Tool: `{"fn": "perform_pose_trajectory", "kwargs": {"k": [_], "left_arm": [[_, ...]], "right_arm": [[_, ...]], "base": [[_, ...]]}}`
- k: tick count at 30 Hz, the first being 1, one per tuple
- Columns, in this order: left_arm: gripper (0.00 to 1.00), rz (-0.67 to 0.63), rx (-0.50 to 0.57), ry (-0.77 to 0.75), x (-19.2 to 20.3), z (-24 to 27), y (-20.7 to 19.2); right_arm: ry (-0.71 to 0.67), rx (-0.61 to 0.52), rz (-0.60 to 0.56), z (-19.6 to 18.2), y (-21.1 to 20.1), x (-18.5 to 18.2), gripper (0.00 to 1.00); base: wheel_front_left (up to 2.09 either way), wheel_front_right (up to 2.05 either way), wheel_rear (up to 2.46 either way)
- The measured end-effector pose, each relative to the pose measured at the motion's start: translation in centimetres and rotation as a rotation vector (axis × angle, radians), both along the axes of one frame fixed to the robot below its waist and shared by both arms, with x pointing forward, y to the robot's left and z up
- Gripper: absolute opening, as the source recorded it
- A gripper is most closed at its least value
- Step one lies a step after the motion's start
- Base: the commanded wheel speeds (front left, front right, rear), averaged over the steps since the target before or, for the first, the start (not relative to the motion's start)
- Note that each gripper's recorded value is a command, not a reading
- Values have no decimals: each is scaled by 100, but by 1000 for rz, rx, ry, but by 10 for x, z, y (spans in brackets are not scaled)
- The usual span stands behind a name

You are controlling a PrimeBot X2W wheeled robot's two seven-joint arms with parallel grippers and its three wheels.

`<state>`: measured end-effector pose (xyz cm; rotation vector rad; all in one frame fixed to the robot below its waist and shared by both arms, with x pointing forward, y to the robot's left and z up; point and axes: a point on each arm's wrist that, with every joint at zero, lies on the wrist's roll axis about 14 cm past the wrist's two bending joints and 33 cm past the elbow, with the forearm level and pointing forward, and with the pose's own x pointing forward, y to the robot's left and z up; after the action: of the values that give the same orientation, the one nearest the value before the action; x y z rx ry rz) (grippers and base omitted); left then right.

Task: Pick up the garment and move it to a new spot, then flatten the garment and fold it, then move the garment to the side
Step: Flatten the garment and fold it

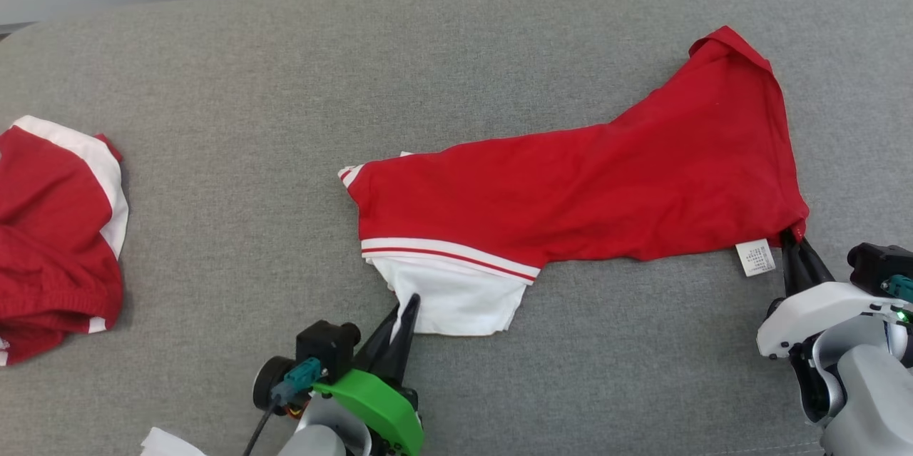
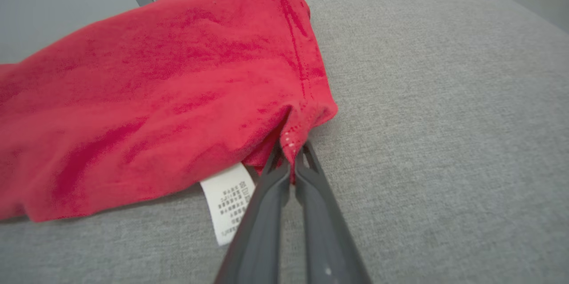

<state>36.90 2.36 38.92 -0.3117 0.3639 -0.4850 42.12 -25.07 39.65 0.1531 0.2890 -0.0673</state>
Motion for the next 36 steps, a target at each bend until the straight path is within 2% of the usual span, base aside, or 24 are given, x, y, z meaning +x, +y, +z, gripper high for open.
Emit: {"fn": "perform_pose_trajectory", "kwargs": {"k": [11, 18, 26, 32, 36], "left_arm": [[0, 158, -99, -219, 32, 76, 39], [0, 119, -114, -404, 83, 143, 42], [0, 117, -121, -535, 182, 243, 60], [0, 172, -106, -632, 251, 319, 77], [0, 186, -102, -726, 281, 368, 75]], "right_arm": [[-246, -65, 130, 79, 22, 8, 0], [-412, -108, 236, 141, 46, 39, 0], [-509, -121, 320, 207, 67, 116, 0], [-582, -46, 283, 271, 66, 183, 0], [-638, -40, 258, 309, 63, 216, 0]], "base": [[0, 0, 0], [0, 0, 0], [0, 0, 0], [0, 0, 0], [0, 0, 0]]}}
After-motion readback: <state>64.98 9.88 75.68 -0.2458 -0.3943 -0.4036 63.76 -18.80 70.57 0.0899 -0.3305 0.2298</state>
